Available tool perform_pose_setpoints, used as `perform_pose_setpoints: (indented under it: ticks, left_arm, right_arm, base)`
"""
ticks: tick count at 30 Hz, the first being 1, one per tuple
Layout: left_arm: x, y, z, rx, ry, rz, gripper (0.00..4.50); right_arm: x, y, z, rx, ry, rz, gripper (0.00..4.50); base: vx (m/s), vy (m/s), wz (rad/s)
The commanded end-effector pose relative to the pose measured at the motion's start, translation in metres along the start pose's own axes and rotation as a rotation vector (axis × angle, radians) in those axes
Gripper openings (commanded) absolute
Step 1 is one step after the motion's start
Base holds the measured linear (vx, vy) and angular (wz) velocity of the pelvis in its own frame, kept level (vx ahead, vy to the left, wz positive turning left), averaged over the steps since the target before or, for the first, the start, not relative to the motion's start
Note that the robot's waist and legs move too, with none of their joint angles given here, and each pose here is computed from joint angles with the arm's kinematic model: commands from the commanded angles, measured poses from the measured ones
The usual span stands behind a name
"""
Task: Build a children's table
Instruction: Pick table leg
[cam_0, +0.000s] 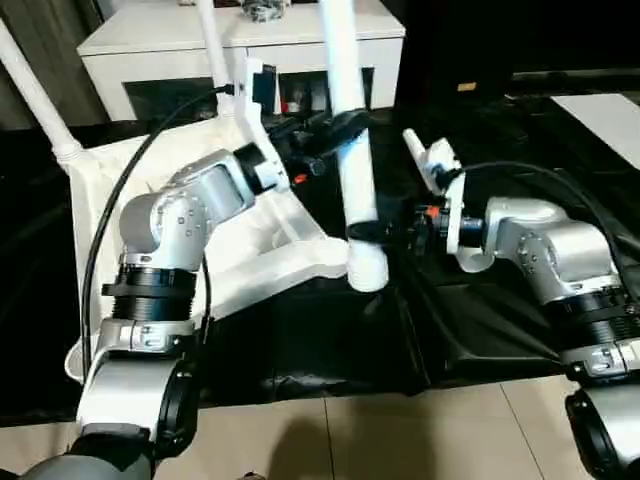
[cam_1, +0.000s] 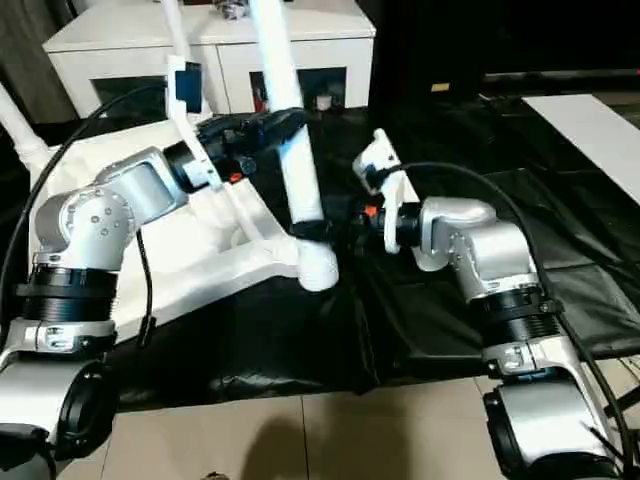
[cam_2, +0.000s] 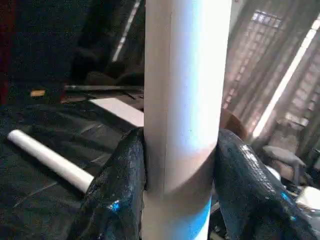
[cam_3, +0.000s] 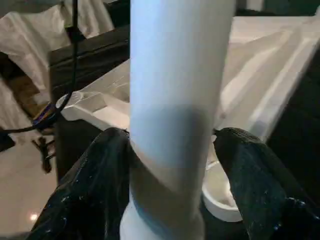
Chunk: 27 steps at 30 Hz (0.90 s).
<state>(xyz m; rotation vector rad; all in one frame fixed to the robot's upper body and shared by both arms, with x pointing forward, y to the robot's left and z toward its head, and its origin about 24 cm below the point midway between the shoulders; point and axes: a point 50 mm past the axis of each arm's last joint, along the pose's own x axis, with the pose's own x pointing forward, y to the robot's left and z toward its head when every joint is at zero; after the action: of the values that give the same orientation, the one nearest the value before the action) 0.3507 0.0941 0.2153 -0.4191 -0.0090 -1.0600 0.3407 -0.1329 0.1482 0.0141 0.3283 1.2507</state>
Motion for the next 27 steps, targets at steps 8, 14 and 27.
perform_pose_setpoints:
  ticks: [8,14,27]
  left_arm:
    - [0.0023,-0.0109,0.0026,0.047,0.038,-0.089,1.73]
    - [0.0016,-0.0111,0.0017,0.049,0.045,-0.101,1.73]
    - [0.0013,-0.0124,0.0018,0.053,0.049,-0.122,1.73]
  right_arm:
    - [0.0043,0.0034,0.0057,0.006,0.022,0.083,3.06]
    - [0.0039,0.0039,0.0058,0.005,0.025,0.090,2.79]
    - [0.0038,0.0082,-0.0018,0.025,0.043,0.139,1.89]
  base:
    - [0.000,0.000,0.00]
    - [0.000,0.000,0.00]
    - [0.000,0.000,0.00]
